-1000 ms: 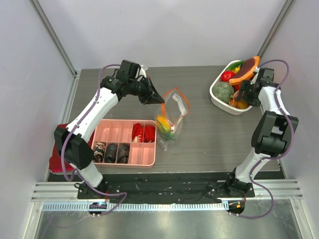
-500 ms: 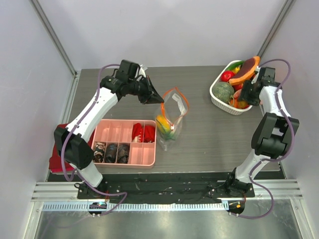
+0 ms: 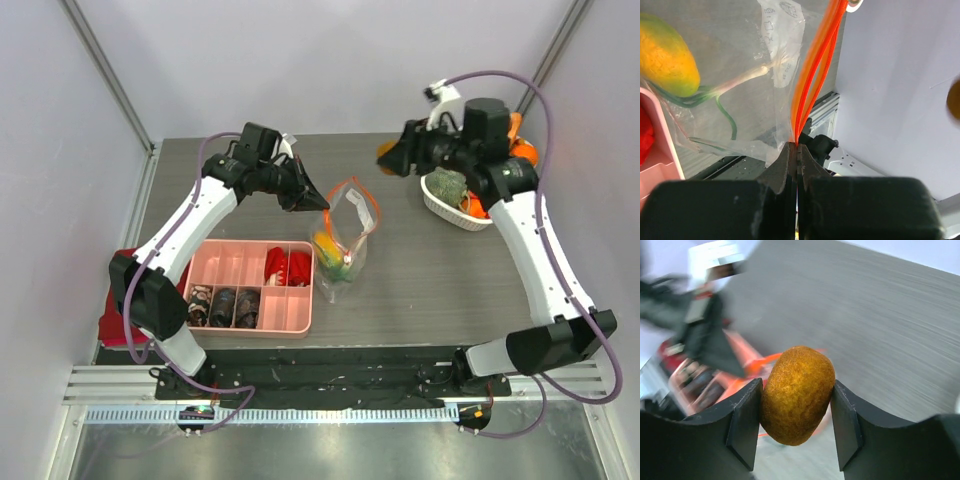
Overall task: Place the food in the zip-top bag and seal the zipper
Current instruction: Place the fake fruit in the zipper food storage bag.
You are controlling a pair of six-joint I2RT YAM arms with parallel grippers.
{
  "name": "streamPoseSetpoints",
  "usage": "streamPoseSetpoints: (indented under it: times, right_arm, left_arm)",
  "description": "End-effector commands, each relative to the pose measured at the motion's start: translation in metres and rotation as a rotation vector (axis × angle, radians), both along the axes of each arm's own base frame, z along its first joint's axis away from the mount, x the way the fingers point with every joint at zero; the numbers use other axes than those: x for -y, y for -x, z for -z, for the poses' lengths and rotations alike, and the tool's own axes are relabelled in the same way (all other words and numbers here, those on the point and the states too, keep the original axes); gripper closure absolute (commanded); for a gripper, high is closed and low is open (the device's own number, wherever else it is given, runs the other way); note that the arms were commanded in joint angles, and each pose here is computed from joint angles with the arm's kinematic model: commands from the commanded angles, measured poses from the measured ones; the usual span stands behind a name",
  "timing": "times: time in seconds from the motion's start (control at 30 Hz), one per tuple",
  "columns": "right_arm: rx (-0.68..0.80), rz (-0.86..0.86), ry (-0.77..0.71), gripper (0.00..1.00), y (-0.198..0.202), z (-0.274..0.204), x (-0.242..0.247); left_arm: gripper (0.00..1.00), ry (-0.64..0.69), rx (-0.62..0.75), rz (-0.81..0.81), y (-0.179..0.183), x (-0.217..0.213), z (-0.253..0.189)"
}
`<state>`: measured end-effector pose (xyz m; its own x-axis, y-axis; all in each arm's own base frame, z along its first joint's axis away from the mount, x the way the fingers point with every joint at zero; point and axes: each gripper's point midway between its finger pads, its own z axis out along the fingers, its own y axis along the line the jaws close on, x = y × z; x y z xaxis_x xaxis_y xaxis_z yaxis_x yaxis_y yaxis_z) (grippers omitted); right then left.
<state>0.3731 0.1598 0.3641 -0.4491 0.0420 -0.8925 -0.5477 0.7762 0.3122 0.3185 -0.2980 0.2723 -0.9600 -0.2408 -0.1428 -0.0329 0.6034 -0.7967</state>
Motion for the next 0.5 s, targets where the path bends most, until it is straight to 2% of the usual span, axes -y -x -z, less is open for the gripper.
streamPoseSetpoints:
  times: [0.0, 0.13, 0.2, 0.23, 0.27, 0.33, 0.37, 0.47]
  right_arm:
    - [0.028, -0.170, 0.005, 0.66, 0.035, -0.004, -0.058]
    - [-0.004, -0.226, 0.094, 0.63, 0.047, 0.036, -0.083]
    - [-0.040, -0.243, 0.123, 0.58, 0.048, 0.056, -0.087]
    - [-0.049, -0.255, 0.129, 0.53, 0.051, 0.061, -0.090]
    - [-0.052, -0.253, 0.144, 0.39, 0.051, 0.065, -0.090]
    - [-0.062, -0.264, 0.161, 0.25, 0.052, 0.071, -0.092]
    - [-0.062, -0.260, 0.163, 0.15, 0.051, 0.070, -0.091]
    - [-0.001, -0.233, 0.201, 0.00, 0.047, 0.054, -0.083]
  left_arm:
    - [1.00, 0.058, 0.064, 0.022, 0.007, -0.001, -0.027]
    - [1.00, 0.066, 0.058, 0.029, 0.008, 0.000, -0.028]
    - [1.00, 0.070, 0.058, 0.029, 0.007, 0.001, -0.028]
    - [1.00, 0.069, 0.056, 0.027, 0.007, 0.000, -0.028]
    - [1.00, 0.071, 0.057, 0.028, 0.007, 0.000, -0.028]
    - [1.00, 0.071, 0.058, 0.026, 0.006, 0.000, -0.029]
    - [1.00, 0.072, 0.056, 0.027, 0.006, 0.000, -0.028]
    - [1.00, 0.074, 0.053, 0.029, 0.006, 0.000, -0.028]
